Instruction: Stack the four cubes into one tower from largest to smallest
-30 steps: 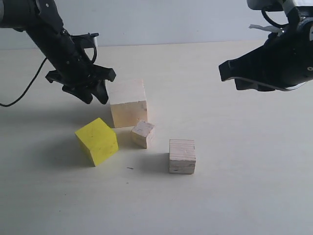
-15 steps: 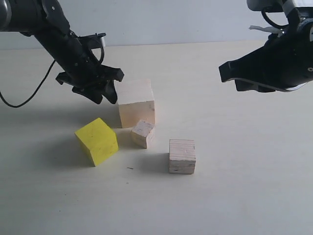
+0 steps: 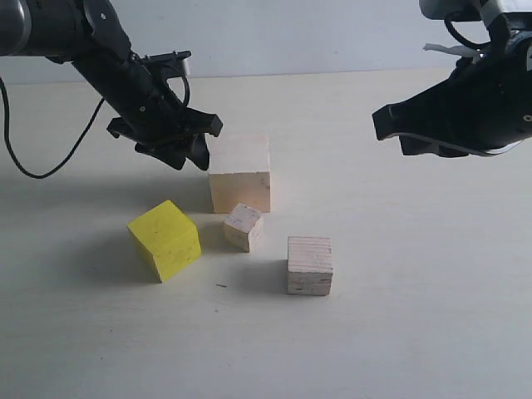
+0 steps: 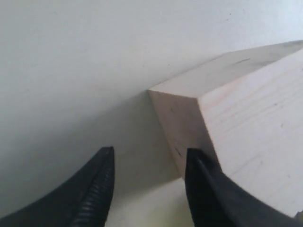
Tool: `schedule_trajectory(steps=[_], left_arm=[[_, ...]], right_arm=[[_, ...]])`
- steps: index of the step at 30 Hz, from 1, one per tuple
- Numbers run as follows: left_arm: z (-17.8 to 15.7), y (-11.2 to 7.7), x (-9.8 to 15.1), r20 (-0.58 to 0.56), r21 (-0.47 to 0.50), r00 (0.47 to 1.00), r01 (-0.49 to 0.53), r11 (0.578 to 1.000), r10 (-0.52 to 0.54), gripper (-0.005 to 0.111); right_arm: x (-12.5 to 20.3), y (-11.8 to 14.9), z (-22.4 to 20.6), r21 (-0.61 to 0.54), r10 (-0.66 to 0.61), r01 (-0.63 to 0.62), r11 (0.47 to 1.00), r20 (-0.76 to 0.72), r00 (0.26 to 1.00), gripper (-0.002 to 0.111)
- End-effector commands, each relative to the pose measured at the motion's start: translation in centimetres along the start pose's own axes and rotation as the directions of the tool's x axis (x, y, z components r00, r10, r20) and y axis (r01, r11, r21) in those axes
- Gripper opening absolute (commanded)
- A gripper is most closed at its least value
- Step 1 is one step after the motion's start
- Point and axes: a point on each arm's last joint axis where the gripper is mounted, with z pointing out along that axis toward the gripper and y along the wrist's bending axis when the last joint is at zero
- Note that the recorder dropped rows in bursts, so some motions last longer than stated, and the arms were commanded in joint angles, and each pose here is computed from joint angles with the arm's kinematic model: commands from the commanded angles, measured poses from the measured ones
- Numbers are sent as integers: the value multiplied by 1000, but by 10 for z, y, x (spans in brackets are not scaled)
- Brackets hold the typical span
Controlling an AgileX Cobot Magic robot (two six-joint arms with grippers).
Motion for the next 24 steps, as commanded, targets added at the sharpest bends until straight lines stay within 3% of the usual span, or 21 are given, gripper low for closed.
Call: schedule_trajectory(steps=[1,9,13,16,18,24], left_arm=[[-1,-1,-1,16,1,1000,1,1000,-1,47],[-6,2,2,-16,-33,1000,-10,999,9,47],[-34,6,5,-30,-102,999,-24,994,21,47],[-61,2,6,-5,-97,1000,-23,995,23,47],[-80,-4,8,9,-94,998,-63,994,64,48],[-117,-34,25,-57,-33,950,-309,951,306,60]], right_arm=[[-1,1,0,1,-14,14,1000,2,1000,0],[0,0,0,3,-14,14,1000,-11,1000,0],[0,0,0,3,-14,14,1000,-15,1000,0],[0,0,0,3,-14,14,1000,-15,1000,0],[0,0,0,3,-14,14,1000,-15,1000,0],[0,0,0,4,-14,14,1000,-16,1000,0]])
